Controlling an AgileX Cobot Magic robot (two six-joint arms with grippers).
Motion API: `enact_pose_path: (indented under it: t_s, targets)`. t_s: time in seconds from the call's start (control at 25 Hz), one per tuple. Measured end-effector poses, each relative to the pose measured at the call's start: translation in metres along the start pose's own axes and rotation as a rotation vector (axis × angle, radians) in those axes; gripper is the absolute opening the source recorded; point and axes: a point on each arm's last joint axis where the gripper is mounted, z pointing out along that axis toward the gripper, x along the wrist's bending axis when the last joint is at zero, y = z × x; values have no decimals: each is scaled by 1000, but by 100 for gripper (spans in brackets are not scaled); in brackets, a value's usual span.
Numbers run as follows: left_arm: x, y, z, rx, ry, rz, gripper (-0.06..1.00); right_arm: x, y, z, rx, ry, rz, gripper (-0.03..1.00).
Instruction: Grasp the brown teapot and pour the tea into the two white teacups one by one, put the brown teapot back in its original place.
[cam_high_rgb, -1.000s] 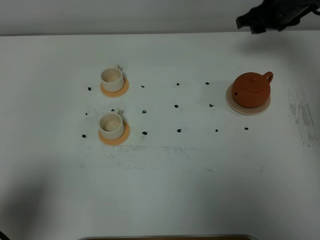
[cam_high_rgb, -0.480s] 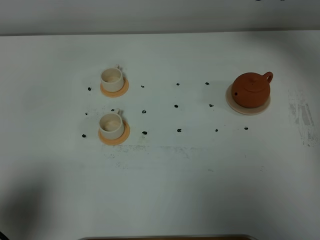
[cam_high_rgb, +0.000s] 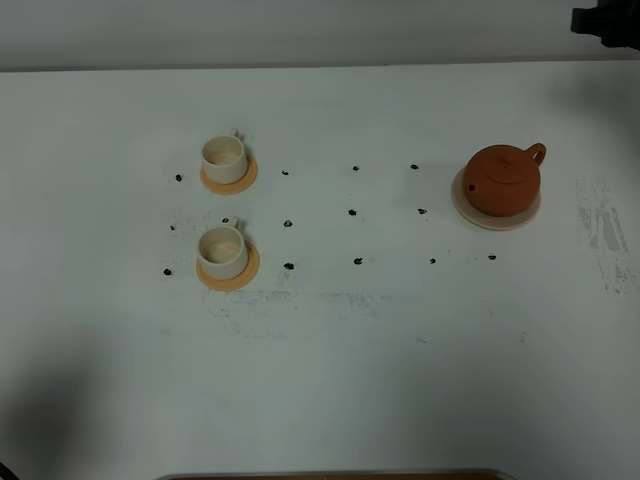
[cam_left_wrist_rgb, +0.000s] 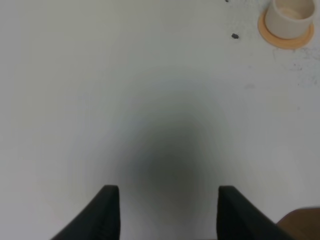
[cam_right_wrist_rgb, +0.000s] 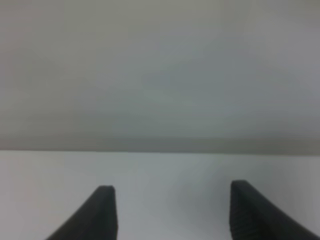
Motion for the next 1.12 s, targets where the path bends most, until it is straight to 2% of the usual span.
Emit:
enact_pose_path:
  t_s: [0.12,0.36,0.52,0.76,1.12]
  targets:
    - [0,0,0,0,0,0,46,-7,-18,15,69,-8,16,51]
    - [0,0,0,0,1,0,46,-4,-50,40,194,10,35,51]
    - [0,0,0,0,1,0,46,1,-52,42,201,20,40,51]
    - [0,0,0,0,1,0,46,32,-50,61,259,98,2,51]
    - [0,0,0,0,2,1,46,35,-69,76,359,120,-8,51]
